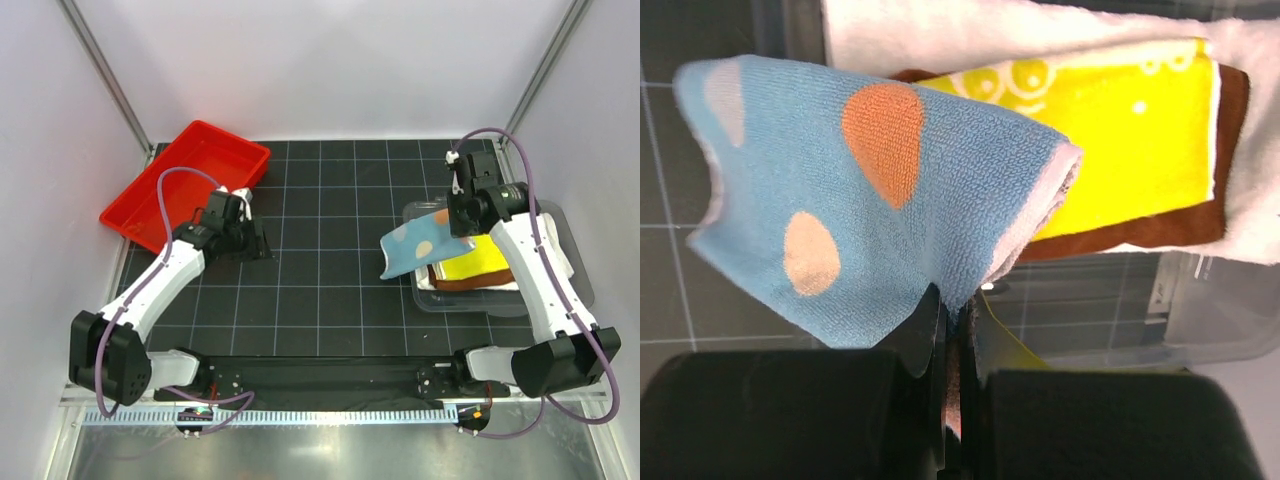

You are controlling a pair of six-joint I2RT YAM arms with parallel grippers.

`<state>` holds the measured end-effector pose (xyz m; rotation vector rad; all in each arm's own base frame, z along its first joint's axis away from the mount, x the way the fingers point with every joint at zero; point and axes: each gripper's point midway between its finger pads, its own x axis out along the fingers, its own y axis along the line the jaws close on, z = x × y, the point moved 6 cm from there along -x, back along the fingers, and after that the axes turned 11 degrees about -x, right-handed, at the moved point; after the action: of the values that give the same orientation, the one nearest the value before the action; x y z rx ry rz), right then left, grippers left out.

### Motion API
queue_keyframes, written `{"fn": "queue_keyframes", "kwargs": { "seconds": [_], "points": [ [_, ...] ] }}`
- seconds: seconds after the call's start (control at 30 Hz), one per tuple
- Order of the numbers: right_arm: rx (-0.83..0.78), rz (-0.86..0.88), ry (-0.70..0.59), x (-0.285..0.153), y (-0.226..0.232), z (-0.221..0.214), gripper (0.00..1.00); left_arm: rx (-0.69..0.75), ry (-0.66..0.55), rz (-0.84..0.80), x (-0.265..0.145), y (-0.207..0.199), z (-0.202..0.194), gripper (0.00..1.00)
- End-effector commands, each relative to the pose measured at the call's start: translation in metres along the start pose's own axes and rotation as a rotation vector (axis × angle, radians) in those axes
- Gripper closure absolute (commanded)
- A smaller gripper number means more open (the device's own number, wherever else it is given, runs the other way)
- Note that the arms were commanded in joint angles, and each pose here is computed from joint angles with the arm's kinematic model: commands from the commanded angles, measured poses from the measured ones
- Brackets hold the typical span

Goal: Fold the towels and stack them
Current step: Neatly place the folded towel into the bin

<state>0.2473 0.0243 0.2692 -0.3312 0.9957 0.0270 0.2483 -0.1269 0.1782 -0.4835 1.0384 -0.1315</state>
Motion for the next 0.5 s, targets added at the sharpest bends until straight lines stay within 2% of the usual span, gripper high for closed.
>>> {"fn": "queue_keyframes", "kwargs": {
  "seconds": [0.0, 0.37, 0.47],
  "points": [
    [-0.056, -0.029, 0.02, -0.012, -0.022, -0.002, 0.99, 0.02, -0.024, -0.029, -0.004, -0.01, 0.014, 0.5],
    [-0.006, -0.181, 0.114, 0.006, -0.068, -0.005, 0.99, 0.026, -0.003, -0.004, 0.001, -0.009, 0.016, 0.5],
    [0.008, -0.196, 0.093, 0.007, -0.08, -0.006, 0.99, 0.039, -0.014, 0.02, -0.002, -0.007, 0.02, 0.5]
  ]
}}
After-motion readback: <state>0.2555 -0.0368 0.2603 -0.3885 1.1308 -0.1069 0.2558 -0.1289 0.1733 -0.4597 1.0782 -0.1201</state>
